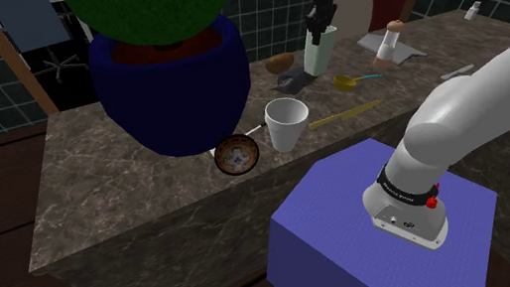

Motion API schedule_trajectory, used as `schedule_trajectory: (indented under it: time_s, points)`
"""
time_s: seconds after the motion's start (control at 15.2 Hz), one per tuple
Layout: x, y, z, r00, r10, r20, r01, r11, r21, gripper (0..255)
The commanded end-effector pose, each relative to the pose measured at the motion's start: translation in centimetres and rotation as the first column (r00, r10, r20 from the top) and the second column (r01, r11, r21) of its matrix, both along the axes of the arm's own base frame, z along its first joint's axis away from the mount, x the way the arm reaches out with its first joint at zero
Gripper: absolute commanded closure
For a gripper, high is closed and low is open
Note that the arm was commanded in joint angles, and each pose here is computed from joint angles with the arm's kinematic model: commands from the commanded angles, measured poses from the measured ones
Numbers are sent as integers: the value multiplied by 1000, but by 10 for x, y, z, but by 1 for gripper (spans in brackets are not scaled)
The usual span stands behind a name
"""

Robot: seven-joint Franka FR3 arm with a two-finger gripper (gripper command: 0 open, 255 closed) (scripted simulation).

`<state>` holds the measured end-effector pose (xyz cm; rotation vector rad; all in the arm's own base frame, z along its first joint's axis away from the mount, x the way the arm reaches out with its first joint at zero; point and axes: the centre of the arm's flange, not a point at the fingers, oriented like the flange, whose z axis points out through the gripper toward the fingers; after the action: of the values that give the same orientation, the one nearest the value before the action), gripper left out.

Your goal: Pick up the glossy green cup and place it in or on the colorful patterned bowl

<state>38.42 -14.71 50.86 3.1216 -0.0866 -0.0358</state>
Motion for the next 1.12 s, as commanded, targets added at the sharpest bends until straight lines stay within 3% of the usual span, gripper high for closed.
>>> schedule_trajectory:
  time_s: [0.0,1.06]
  points:
    - [2,27,5,1000,-1,0,1,1000,0,255]
    - [10,236,34,1000,-1,0,1,1000,0,255]
